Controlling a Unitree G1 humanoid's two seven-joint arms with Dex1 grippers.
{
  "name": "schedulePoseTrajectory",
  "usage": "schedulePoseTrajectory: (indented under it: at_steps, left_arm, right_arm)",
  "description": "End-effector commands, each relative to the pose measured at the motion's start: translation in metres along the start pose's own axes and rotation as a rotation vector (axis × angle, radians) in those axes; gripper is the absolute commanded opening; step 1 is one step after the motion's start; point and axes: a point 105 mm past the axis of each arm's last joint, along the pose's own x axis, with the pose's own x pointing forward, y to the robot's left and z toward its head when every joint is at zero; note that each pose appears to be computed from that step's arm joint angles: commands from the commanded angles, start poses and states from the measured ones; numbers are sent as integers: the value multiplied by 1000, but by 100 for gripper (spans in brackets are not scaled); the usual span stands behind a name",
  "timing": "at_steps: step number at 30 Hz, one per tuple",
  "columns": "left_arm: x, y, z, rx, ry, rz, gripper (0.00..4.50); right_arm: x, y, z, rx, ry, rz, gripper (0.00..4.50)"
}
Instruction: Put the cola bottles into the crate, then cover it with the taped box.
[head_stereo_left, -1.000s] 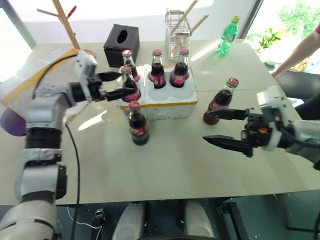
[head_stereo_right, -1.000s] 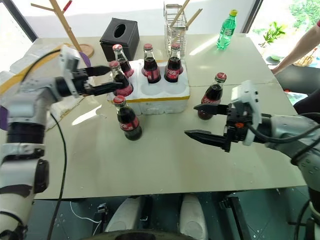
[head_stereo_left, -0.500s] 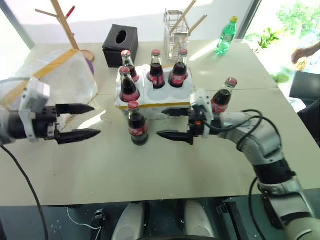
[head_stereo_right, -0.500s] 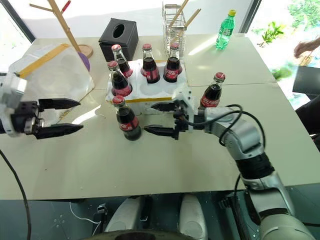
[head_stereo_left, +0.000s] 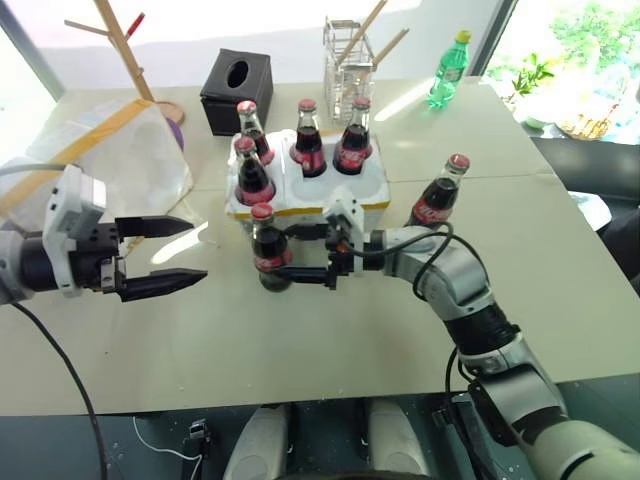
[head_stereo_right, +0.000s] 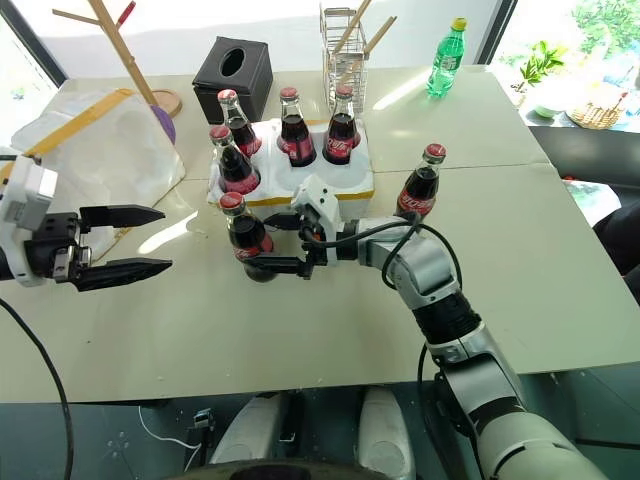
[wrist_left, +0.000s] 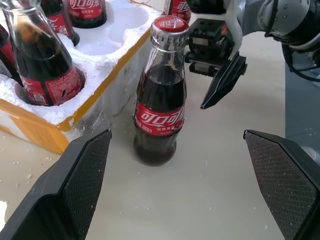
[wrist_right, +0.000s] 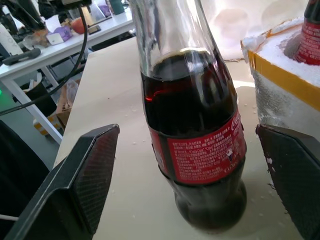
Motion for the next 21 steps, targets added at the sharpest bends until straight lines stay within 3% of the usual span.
schedulePoseTrajectory:
  at_steps: [1, 8, 11, 13, 18, 21]
  left_arm:
    - [-1, -2, 11, 57, -5, 1, 444]
    - [4, 0, 13, 58, -13, -2, 444]
    - [5, 0, 13, 59, -16, 0, 450]
    - [5, 1, 14, 61, -21, 5, 450]
    - [5, 3, 16, 64, -28, 12, 450]
    - [6, 4, 17, 66, -35, 12, 450]
  right_arm:
    - [8, 2, 8, -40, -19, 7, 450]
    - [28, -4, 3, -39, -21, -28, 450]
    - [27, 0, 11, -47, -49, -10, 360]
    - [18, 8, 27, -48, -96, 31, 286]
    - [-18, 21, 83, -66, -215, 96, 286]
    - [-36, 13, 122, -107, -279, 56, 286]
